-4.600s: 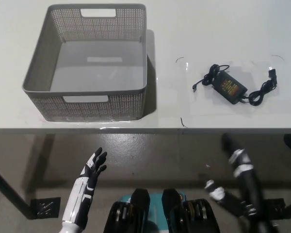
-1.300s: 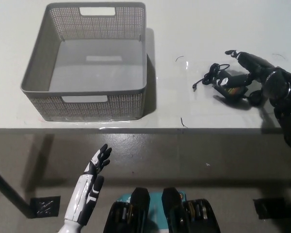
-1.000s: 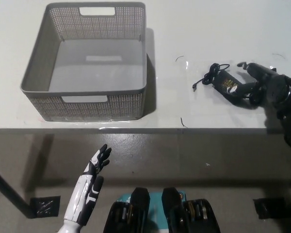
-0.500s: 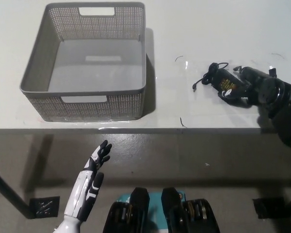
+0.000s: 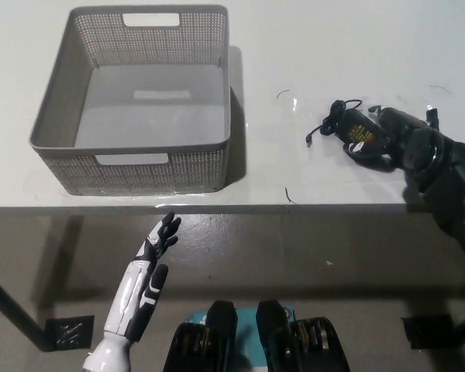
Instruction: Use the right hand to pick up a black power cord and place it into a container on the left hand side
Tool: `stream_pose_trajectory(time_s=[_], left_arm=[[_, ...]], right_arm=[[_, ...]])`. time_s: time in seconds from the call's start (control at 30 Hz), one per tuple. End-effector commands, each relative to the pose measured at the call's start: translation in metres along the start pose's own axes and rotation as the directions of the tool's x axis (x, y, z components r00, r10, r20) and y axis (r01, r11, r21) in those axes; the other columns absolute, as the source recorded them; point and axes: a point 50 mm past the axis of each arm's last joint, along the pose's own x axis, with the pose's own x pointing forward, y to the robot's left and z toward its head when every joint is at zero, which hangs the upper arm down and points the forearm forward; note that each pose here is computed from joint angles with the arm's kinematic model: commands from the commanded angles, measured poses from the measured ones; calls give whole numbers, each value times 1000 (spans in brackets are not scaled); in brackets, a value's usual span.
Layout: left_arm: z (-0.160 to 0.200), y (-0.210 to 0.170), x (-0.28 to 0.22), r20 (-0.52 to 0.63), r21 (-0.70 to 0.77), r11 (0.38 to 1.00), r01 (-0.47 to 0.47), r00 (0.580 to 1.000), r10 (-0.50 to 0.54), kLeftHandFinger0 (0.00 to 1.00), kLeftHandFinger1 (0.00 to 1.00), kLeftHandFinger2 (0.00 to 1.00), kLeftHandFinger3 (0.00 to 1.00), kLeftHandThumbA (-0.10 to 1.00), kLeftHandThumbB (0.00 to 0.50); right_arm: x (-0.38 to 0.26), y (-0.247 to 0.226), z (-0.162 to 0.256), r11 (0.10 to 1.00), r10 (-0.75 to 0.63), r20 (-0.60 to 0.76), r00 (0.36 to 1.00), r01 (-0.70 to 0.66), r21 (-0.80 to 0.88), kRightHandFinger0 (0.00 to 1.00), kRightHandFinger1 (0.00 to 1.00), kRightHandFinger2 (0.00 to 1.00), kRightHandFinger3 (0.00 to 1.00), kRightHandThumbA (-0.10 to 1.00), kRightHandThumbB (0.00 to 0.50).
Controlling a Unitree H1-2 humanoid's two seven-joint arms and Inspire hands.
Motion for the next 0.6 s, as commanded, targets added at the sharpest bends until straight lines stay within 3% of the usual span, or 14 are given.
stream_pose_trajectory(time_s=[0.0,0.03,0.07,0.1,0.13,0.17,0.2,0.23,0.27,0.3,0.37,0.43,0.47,0.57], left_arm=[[8,3,8,61,9,1000,-3,998,2,1000,1000,1000,1000,1000,121],[8,3,8,64,10,1000,-3,998,2,1000,1000,1000,1000,1000,116],[8,3,8,65,11,1000,-2,998,1,1000,1000,1000,1000,1000,115],[8,3,8,65,12,1000,-2,998,1,1000,1000,1000,1000,1000,115],[8,4,10,68,14,1000,-2,998,1,1000,1000,1000,1000,1000,121],[9,5,13,72,18,1000,-2,997,1,1000,1000,1000,1000,1000,117],[9,6,13,72,20,1000,-2,997,1,1000,1000,1000,1000,1000,118],[9,6,15,75,16,1000,-2,997,1,1000,1000,1000,1000,1000,130],[9,6,17,77,13,1000,-2,997,1,1000,1000,1000,1000,1000,130],[9,6,16,79,14,1000,-1,997,0,1000,1000,1000,1000,1000,132],[9,6,16,78,18,1000,-2,997,1,1000,1000,1000,1000,1000,128],[10,6,16,77,16,1000,1,997,-2,1000,1000,1000,1000,1000,127],[10,6,16,76,17,1000,1,997,-2,1000,1000,1000,1000,1000,129],[11,7,18,75,22,1000,-1,997,-1,1000,1000,1000,1000,1000,122]], right_arm=[[1,-9,12,997,-65,6,998,65,34,1000,1000,1000,1000,596,436],[2,-9,12,997,-76,2,997,76,18,1000,1000,1000,1000,567,403],[1,-9,9,994,-110,2,994,110,-1,912,1000,1000,1000,406,292],[1,-9,8,992,-125,2,992,125,-8,791,902,980,1000,286,304],[1,-11,8,989,-150,9,989,150,-5,568,629,640,777,77,215],[0,-11,4,972,-235,33,972,233,40,32,107,224,256,-93,213],[-1,-11,1,958,-280,41,959,276,77,6,84,268,266,-99,209],[-1,-13,-1,947,-305,42,951,299,114,0,219,519,432,-100,173],[-2,-14,-2,941,-319,43,947,311,135,0,273,608,498,-100,174],[-2,-14,-3,933,-337,50,940,326,155,0,372,769,702,-100,178],[-3,-17,-3,921,-358,51,932,344,184,60,476,878,848,-100,187],[-3,-19,-4,912,-377,56,924,360,198,93,482,790,687,-100,183],[-4,-20,-4,907,-388,59,920,369,205,30,414,710,571,-100,180],[-4,-26,-2,894,-412,63,909,390,219,14,449,780,629,-100,165]])
